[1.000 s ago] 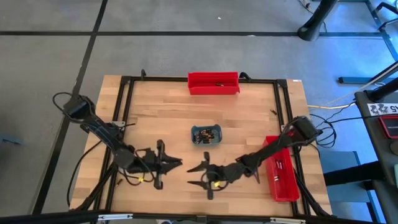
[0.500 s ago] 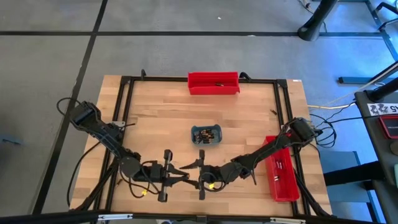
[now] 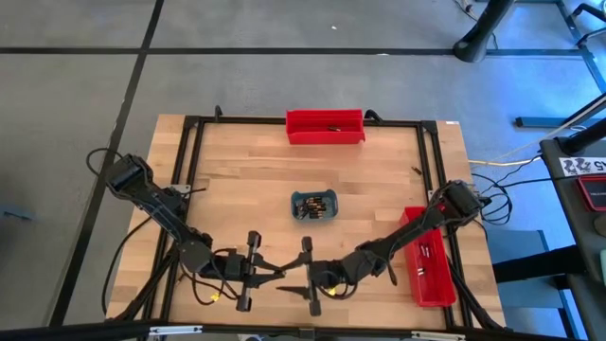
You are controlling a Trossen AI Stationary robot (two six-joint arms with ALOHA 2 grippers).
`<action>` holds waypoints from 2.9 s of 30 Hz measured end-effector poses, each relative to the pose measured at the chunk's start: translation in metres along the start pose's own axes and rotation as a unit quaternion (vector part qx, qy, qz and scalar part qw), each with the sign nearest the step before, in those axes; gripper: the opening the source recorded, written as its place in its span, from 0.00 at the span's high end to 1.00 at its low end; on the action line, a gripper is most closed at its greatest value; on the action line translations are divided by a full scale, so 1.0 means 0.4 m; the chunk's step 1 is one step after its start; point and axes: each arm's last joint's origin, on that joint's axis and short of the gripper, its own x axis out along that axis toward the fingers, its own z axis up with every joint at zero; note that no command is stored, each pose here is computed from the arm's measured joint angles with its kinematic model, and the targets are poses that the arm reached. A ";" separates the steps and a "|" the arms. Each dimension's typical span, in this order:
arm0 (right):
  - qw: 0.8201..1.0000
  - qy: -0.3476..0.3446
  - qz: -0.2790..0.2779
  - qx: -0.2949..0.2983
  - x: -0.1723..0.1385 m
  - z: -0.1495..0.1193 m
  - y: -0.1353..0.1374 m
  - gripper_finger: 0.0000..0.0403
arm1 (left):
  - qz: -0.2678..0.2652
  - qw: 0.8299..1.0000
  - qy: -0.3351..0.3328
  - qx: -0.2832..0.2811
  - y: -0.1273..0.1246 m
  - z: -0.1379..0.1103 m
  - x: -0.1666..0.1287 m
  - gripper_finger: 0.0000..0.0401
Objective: Sort batteries
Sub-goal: Put the black battery into the blue bin
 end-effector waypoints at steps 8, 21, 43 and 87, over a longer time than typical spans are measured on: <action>1.000 -0.006 0.005 0.001 0.010 0.011 -0.008 0.69 | -0.001 1.000 -0.001 -0.002 0.000 0.002 0.000 0.94; 1.000 0.009 -0.030 -0.004 0.009 0.004 -0.011 0.96 | 0.004 1.000 0.021 0.018 0.000 -0.010 -0.001 0.92; 0.898 0.391 -0.184 0.087 -0.134 0.030 -0.158 0.96 | 0.217 0.968 0.094 0.084 -0.019 0.028 -0.108 0.54; 0.773 0.589 -0.200 0.125 -0.154 -0.111 -0.475 0.69 | 0.211 0.968 0.133 -0.018 -0.037 -0.062 -0.205 0.54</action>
